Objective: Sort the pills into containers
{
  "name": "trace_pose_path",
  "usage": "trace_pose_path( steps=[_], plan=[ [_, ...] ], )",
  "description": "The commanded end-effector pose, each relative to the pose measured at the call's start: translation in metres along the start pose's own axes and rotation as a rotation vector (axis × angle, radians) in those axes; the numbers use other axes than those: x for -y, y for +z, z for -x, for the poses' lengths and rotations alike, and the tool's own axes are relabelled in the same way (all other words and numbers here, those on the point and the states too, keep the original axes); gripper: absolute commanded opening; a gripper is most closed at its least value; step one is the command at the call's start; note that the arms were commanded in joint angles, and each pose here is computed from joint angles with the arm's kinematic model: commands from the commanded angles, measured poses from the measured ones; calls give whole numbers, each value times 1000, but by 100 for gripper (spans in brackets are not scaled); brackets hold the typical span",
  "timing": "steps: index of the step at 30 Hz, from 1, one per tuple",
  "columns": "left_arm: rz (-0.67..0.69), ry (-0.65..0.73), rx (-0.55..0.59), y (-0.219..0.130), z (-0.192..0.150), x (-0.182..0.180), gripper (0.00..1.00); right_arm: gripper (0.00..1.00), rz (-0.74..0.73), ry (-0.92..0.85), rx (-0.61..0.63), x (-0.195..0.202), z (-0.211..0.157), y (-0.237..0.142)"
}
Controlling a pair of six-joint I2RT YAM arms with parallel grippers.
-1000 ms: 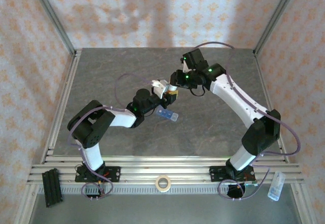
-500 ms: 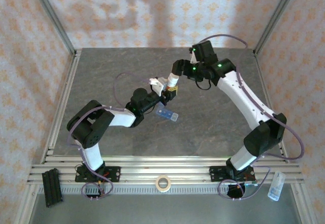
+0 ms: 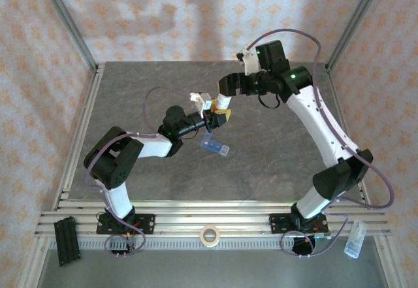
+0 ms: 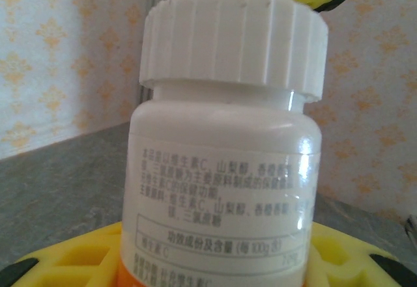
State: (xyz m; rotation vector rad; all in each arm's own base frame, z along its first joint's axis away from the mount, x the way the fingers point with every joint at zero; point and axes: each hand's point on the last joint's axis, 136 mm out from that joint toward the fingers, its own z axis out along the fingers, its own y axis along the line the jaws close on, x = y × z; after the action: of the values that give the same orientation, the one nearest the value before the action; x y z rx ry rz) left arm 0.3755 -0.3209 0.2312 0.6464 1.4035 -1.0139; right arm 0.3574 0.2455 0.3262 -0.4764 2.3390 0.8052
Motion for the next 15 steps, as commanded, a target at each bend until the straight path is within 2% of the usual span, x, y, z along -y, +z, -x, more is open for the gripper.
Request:
trace_pose_path(
  steps=[1, 15],
  plan=[
    [-68, 25, 75, 2, 32, 14, 0, 84, 30, -30, -54, -5, -9, 6],
    [-73, 20, 78, 3, 35, 14, 0, 71, 31, -17, -120, -1, -29, 21]
  ],
)
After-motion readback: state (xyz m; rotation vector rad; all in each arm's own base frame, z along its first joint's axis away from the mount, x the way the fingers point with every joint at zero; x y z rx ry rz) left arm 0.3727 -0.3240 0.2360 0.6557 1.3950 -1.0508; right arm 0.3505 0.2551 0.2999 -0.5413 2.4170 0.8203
